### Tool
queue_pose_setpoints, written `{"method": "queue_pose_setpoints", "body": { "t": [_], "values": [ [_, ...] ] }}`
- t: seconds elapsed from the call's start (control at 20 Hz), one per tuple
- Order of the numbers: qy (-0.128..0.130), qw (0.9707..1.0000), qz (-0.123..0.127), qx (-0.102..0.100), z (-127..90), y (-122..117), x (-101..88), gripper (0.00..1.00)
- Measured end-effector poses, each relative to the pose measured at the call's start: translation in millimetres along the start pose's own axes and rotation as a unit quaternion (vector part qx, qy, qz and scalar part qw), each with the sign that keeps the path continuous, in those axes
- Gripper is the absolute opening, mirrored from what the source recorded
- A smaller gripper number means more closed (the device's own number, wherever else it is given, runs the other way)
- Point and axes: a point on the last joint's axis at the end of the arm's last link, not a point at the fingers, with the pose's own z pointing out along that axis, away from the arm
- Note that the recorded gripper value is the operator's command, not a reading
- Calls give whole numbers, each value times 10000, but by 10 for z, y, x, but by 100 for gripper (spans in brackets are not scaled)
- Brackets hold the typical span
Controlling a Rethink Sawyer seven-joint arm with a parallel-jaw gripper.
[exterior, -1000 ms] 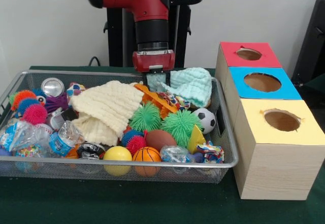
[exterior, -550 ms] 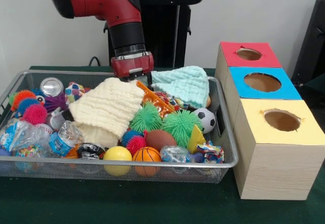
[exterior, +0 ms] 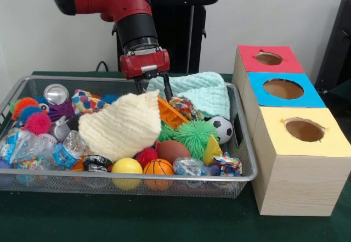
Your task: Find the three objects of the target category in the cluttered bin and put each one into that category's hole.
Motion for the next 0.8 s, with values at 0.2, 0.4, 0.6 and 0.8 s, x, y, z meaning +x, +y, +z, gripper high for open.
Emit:
{"method": "queue_pose_setpoints", "body": {
  "t": [0.2,0.4,0.6,0.8],
  "values": [
    [-1,9996,-267,-38,4,-71,-83,100],
    [278,9949,-911,-328,63,-105,-108,100],
    [454,9858,-1522,-546,139,-182,-202,100],
    [282,9868,-1494,-562,207,-247,-376,100]
  ]
}}
